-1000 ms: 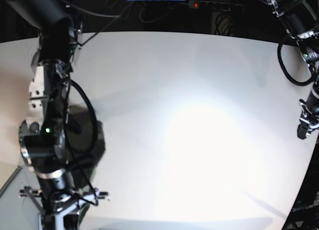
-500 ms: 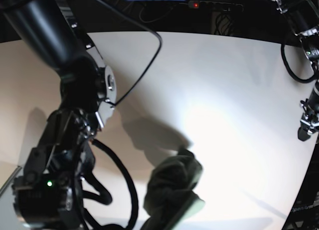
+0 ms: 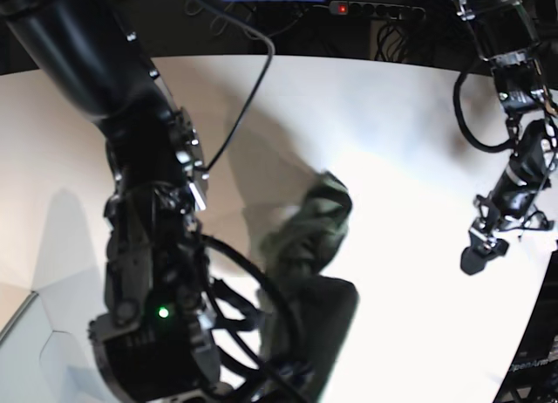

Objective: Layout the t-shirt on the table in an organized manner, then fold the t-shirt properly

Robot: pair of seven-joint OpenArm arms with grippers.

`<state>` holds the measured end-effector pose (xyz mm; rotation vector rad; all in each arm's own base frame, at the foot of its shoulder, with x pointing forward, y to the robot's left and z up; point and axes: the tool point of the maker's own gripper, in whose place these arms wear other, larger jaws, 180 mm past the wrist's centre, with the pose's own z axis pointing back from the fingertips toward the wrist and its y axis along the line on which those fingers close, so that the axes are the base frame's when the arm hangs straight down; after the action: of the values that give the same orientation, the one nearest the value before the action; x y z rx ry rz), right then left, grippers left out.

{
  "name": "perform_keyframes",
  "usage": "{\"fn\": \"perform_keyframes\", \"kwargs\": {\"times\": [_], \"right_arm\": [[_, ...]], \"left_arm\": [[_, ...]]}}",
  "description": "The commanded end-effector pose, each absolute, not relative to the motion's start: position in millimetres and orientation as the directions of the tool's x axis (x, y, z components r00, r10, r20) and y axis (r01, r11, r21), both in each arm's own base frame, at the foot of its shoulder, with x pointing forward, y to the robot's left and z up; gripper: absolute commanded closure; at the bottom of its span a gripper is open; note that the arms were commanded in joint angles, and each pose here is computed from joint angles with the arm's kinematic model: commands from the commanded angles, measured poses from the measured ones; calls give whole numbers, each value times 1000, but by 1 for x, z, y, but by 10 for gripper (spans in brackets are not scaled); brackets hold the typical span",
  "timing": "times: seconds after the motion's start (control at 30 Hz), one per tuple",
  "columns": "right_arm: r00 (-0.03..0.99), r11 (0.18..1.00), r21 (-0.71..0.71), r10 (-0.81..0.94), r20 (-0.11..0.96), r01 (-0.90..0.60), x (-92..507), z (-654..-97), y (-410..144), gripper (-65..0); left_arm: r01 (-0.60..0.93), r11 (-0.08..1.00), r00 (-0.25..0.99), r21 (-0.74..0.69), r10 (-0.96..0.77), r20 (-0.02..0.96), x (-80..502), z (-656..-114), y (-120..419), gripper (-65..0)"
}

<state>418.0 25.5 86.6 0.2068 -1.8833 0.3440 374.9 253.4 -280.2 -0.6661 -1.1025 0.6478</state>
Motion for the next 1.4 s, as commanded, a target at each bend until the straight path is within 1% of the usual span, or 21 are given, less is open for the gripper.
{"fn": "perform_keyframes", "kwargs": {"times": [0.0,0.17,0.3,0.43,0.53,0.63,0.83,1.07,1.17,1.27,1.37], "right_arm": [[-418,942,-148,9,908,-301,408,113,27,0],[-427,938,-163,18,904,-307,406,116,32,0],[-438,937,-175,27,899,-302,409,125,34,0],[-468,937,-186,28,883,-295,405,139,34,0],[-482,937,-195,32,875,-290,404,148,35,0],[-496,937,-201,35,868,-286,402,156,35,0],[-498,928,-231,58,865,-293,403,156,46,0],[-523,917,-300,124,843,-265,398,153,61,0],[-523,915,-303,126,843,-267,398,152,62,0],[-522,915,-302,126,843,-267,398,152,62,0],[-525,916,-301,125,842,-264,397,153,61,0]], "left_arm": [[-97,622,323,-777,758,567,376,-270,241,-370],[-12,619,471,-785,696,541,371,-285,166,-370],[60,618,596,-784,607,525,362,-298,108,-370],[112,613,646,-782,553,526,363,-300,75,-370],[145,653,675,-743,484,557,364,-308,58,-370],[171,665,678,-727,456,576,365,-309,40,-370],[174,683,671,-709,445,593,366,-313,22,-370],[177,753,645,-634,398,652,371,-319,13,-371],[178,789,628,-588,369,685,373,-321,14,-371],[153,829,575,-537,367,731,382,-331,24,-371],[110,850,561,-516,375,738,385,-351,37,-370]]}}
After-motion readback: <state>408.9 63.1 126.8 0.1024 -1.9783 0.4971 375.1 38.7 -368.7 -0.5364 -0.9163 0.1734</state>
